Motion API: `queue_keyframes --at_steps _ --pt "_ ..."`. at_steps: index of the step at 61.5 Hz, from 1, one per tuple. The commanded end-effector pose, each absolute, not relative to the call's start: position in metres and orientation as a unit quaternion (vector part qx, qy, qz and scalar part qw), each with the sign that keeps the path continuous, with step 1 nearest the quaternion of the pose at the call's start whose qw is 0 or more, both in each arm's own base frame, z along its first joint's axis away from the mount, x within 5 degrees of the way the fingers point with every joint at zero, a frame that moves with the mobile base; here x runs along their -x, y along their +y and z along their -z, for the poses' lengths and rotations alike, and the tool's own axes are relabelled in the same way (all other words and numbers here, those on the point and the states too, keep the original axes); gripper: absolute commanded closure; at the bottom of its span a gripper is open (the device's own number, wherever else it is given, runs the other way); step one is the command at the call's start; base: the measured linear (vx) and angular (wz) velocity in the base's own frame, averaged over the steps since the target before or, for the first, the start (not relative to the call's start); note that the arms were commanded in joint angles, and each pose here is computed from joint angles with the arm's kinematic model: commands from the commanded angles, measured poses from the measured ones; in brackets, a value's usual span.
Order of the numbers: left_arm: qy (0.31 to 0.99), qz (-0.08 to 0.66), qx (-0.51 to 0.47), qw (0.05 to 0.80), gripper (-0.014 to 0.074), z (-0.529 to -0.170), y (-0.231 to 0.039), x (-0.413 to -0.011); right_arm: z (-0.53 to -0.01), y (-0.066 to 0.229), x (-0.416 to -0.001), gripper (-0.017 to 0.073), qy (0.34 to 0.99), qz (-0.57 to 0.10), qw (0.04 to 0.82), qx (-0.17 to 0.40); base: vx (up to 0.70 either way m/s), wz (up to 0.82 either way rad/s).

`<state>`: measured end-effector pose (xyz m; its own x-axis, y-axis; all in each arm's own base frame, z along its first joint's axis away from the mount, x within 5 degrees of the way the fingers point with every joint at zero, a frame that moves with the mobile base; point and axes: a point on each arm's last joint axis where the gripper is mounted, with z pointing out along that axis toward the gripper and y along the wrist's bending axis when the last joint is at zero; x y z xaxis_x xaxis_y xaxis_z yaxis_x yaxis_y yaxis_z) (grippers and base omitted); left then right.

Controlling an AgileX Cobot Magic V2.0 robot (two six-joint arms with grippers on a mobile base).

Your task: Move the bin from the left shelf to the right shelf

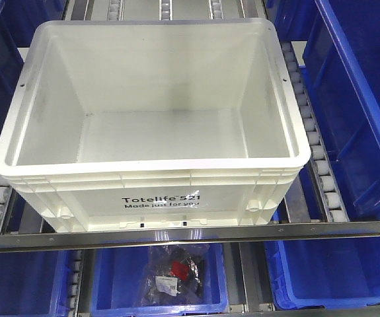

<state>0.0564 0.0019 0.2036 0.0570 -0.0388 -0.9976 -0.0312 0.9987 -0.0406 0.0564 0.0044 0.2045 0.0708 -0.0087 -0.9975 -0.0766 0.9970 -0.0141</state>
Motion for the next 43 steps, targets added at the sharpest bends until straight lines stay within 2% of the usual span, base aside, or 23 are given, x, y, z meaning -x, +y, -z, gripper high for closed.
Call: queue_keyframes --at_steps 1,43 --pt "0.649 0.007 0.030 0.760 0.0601 -0.2166 0.0021 -0.0537 -0.2051 0.0045 -0.0558 0.0567 0.658 -0.019 0.752 0.035 0.00 0.00" --pt "0.649 0.007 0.030 0.760 0.0601 -0.2166 0.0021 -0.0537 -0.2060 0.0045 -0.0556 0.0567 0.655 -0.018 0.755 0.036 0.00 0.00"
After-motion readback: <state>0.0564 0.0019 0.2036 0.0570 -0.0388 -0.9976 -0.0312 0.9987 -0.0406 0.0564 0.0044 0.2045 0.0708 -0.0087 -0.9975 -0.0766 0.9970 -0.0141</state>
